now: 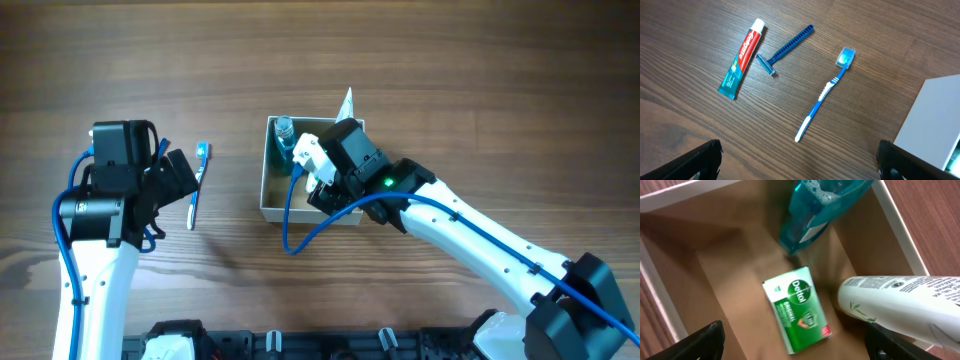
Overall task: Pack container
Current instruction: 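Lower the Dettol soap into the box and open the right gripper, then grasp the blue-white toothbrush with the left gripper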
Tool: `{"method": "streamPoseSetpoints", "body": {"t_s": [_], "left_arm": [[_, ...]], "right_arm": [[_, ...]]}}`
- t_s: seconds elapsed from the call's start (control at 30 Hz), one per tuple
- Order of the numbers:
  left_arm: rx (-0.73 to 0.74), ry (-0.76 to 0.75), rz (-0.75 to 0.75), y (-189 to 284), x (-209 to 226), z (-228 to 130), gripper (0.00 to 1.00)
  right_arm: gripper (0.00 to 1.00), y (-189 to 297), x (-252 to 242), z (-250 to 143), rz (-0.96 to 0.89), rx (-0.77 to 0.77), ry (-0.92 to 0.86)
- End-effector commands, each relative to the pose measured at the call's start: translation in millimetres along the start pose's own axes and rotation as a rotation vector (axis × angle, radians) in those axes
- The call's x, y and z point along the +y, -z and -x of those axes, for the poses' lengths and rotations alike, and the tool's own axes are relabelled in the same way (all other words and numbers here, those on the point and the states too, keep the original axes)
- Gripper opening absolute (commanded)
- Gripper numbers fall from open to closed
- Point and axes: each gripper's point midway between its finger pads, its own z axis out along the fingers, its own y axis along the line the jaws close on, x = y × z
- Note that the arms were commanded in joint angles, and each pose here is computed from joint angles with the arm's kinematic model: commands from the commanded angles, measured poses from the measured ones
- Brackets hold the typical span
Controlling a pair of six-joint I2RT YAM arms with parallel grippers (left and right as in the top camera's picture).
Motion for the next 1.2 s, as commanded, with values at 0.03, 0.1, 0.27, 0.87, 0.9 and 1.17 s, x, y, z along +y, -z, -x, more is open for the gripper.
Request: {"method": "streamPoseSetpoints", "body": {"t_s": [0.03, 0.1, 0.27, 0.87, 0.9, 1.17], "left_arm": [[-0.002, -0.001, -0.004, 3.2, 0.4, 3.4, 1.00], [-0.003, -0.001, -0.004, 3.2, 0.3, 3.6, 1.00], [0.012, -0.007, -0.038, 3.3, -5.5, 0.9, 1.00], [0.370, -0.196, -0.002, -146.9, -39.0, -35.2, 1.00], [0.375, -0.203, -0.002, -151.3, -39.5, -36.6, 1.00], [0.483, -0.236, 0.024, -187.4, -37.9, -63.8, 1.00]], "right_arm": [[0.89, 37.1, -18.1, 23.3, -0.082, -0.100, -0.172], [0.89, 73.3, -37.4, 31.2, -0.179, -0.179, -0.316], [0.99, 166.4, -117.4, -43.1, -0.544, -0.271, -1.036], [1.00, 77.9, -112.8, -200.9, -0.334, 0.319, -1.561], [1.00, 77.8, -113.2, -200.6, -0.334, 0.317, -1.561], [1.00, 77.7, -113.7, -200.3, -0.334, 0.315, -1.556]]}}
